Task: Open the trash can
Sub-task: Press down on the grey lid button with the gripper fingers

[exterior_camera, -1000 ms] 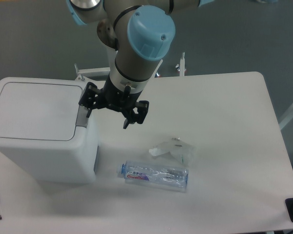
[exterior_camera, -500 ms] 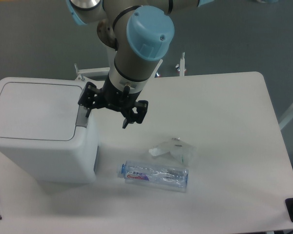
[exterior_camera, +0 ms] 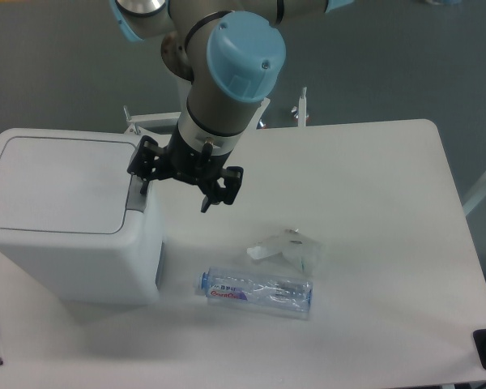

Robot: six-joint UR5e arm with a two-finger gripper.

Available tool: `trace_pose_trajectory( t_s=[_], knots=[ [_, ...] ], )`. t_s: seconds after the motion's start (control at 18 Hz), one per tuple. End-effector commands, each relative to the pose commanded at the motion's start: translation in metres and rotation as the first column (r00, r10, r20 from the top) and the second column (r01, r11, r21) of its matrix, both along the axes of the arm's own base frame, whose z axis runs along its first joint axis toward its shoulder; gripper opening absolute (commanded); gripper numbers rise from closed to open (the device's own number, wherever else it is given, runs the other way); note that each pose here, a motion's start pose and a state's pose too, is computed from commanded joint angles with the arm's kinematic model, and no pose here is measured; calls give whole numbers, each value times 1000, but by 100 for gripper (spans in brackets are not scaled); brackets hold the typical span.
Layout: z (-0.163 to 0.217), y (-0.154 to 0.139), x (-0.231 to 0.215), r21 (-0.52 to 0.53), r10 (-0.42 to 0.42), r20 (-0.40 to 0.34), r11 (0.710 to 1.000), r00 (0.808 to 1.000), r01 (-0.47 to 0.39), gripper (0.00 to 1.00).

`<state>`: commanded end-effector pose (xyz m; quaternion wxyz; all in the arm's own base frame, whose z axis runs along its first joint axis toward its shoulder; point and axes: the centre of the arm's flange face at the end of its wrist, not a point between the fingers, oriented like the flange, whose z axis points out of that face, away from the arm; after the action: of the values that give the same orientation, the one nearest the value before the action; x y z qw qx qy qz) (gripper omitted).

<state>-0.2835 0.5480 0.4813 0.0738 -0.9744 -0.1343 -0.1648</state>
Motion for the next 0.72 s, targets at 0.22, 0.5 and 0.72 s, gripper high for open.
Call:
trace_pose_trajectory(
  t_s=[0.22, 0.5, 0.72],
  knots=[
    [0, 0, 0, -1, 4, 1, 1000, 1000, -4, 100],
    [-2, 1, -1, -5, 4, 2, 1000, 1000, -4, 100],
    [-3, 1, -1, -6, 4, 3, 1000, 1000, -4, 100]
  ],
)
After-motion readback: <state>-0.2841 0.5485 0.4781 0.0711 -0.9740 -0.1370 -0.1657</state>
